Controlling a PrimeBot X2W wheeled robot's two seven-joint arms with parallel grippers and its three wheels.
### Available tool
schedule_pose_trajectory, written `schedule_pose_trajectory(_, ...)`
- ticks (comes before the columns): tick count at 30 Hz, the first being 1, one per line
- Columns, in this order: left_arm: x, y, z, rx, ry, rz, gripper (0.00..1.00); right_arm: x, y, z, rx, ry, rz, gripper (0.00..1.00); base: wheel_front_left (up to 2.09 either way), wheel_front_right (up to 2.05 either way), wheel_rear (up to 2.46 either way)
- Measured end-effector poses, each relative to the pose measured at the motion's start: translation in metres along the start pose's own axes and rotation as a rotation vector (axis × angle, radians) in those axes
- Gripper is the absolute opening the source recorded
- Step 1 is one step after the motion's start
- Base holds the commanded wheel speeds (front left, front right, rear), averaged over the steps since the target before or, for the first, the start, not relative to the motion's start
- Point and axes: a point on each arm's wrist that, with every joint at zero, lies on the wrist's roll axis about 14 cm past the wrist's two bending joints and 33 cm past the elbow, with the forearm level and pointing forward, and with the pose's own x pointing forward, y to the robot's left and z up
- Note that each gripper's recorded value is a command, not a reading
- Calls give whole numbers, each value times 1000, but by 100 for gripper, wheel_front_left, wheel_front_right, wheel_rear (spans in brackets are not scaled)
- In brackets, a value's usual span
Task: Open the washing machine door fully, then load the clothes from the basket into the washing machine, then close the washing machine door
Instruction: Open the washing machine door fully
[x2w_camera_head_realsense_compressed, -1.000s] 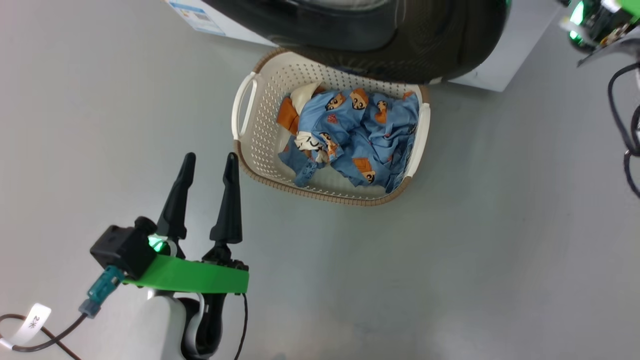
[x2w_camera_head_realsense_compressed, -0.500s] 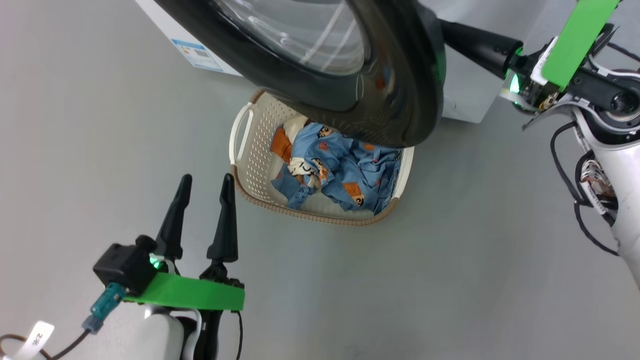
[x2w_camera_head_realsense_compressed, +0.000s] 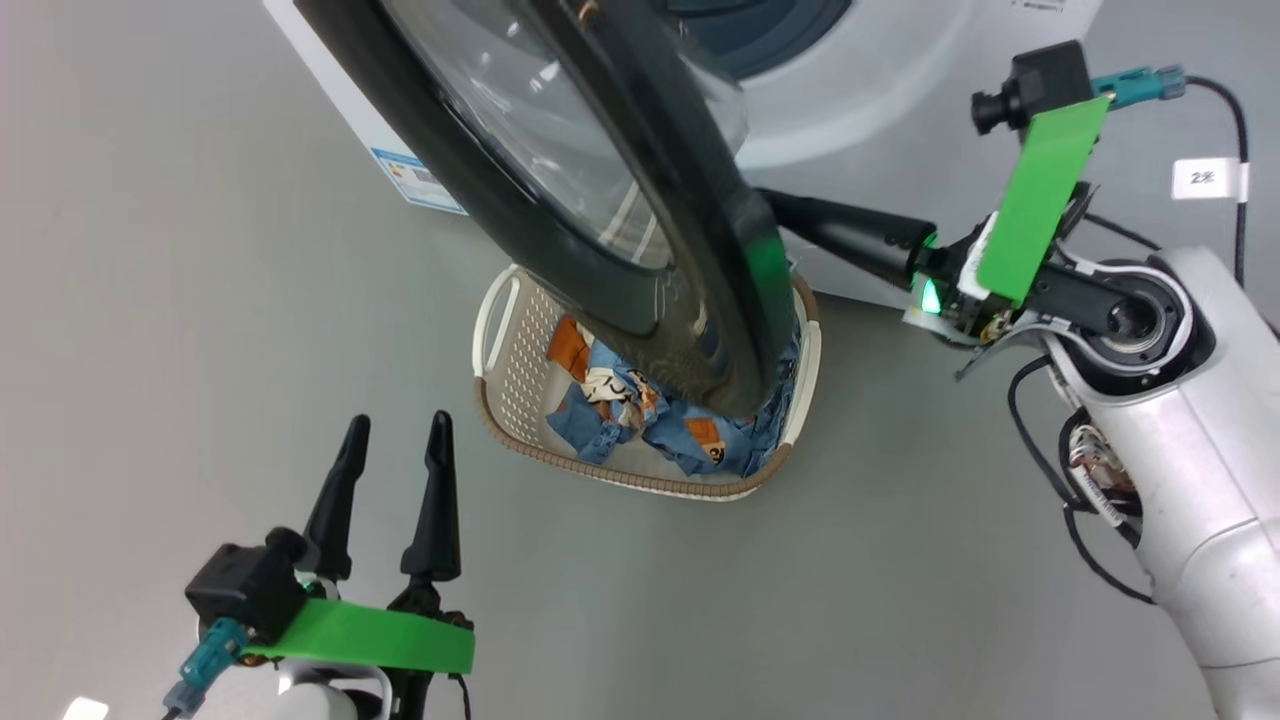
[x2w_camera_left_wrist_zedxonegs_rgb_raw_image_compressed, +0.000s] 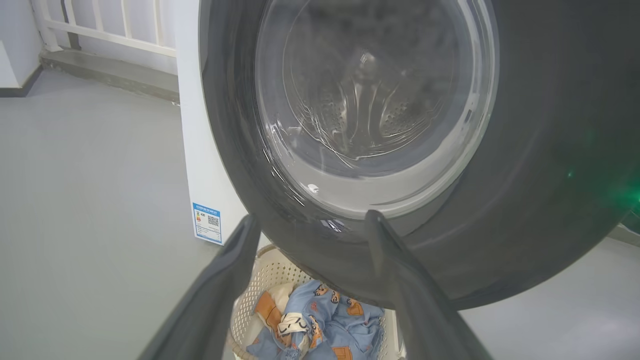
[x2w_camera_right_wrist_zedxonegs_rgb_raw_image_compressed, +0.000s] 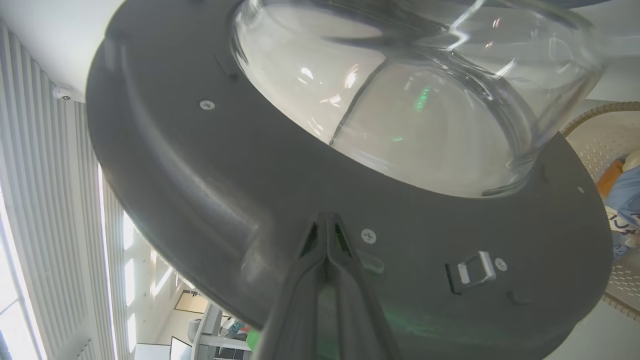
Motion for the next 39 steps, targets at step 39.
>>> schedule_pose_trajectory(39, -28, 23, 26, 3, -71, 72, 100, 46, 33, -92, 55, 241, 98, 0, 0, 0, 0)
